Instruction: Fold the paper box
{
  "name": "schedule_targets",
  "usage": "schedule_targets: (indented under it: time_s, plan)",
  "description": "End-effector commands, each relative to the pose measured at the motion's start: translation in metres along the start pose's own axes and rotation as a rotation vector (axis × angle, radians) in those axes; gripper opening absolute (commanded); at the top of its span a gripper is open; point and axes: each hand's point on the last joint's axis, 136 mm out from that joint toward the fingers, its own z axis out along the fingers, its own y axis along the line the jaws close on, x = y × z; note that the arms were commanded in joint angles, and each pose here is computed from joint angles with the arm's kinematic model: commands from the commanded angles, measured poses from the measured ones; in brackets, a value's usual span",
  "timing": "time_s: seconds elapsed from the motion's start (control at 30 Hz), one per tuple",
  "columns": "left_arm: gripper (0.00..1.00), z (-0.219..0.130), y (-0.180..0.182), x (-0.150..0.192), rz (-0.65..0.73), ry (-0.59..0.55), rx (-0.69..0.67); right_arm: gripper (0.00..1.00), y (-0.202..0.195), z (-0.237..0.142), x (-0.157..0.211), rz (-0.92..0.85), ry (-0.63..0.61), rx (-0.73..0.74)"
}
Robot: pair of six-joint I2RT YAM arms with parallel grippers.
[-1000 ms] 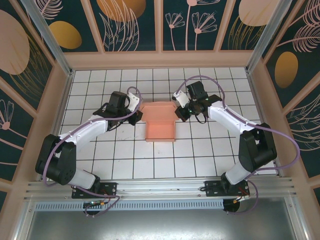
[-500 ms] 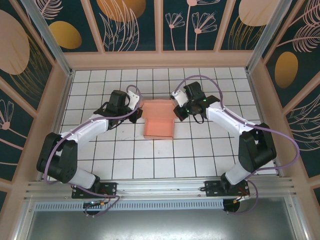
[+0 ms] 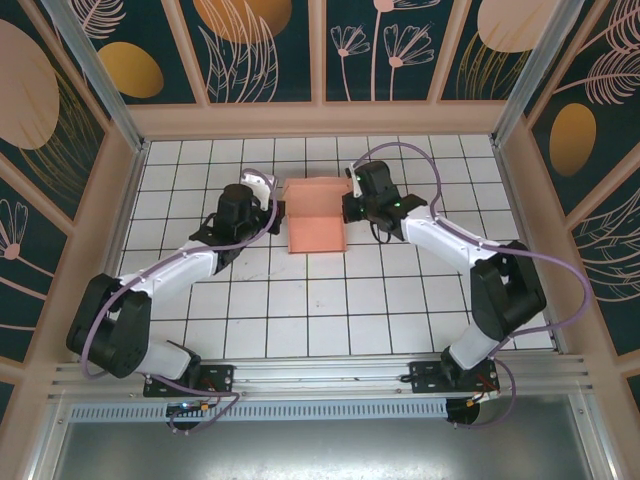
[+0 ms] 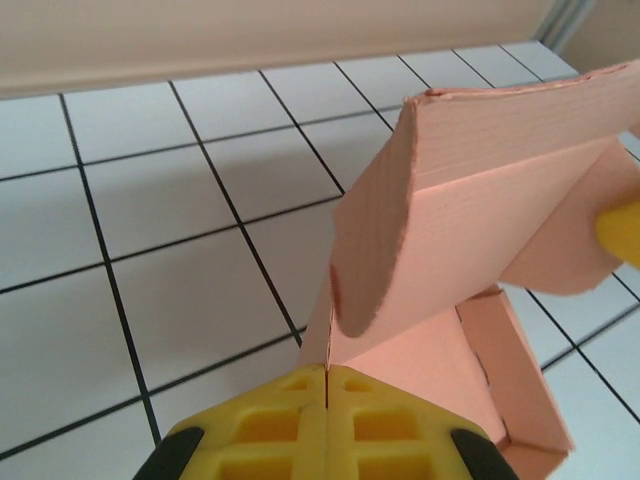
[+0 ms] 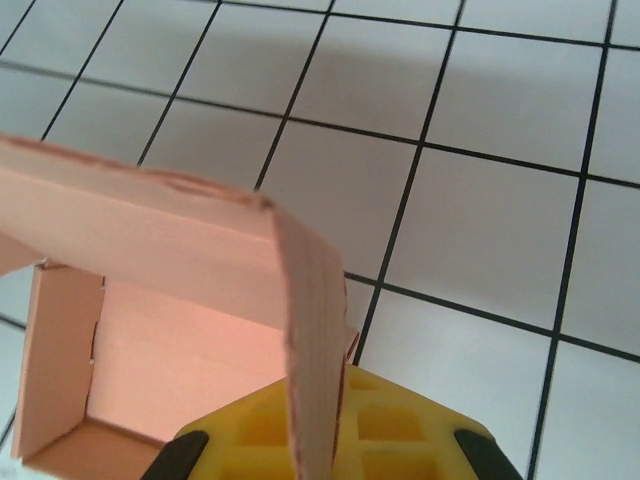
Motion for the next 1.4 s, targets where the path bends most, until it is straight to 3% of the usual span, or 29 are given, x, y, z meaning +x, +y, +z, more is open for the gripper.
schedule_targets:
  time_s: [0.0,0.57,1.03,1.37]
  plan:
    - [0.00,0.010,0.004,-0.010,-0.040,-0.076,-0.062,0.00,-0.004,0.012,-0.010,0.124,-0.075,0.096]
    - [0.00,0.030,-0.002,0.013,-0.086,-0.118,-0.046,0.00,0.003,0.039,-0.001,0.202,-0.213,0.270]
    - [0.00,0.026,0.005,0.026,-0.107,-0.154,-0.054,0.00,0.006,0.015,-0.005,0.306,-0.446,0.336]
    - [0.00,0.034,0.008,0.047,-0.111,-0.097,-0.072,0.00,0.009,0.028,0.015,0.294,-0.397,0.360]
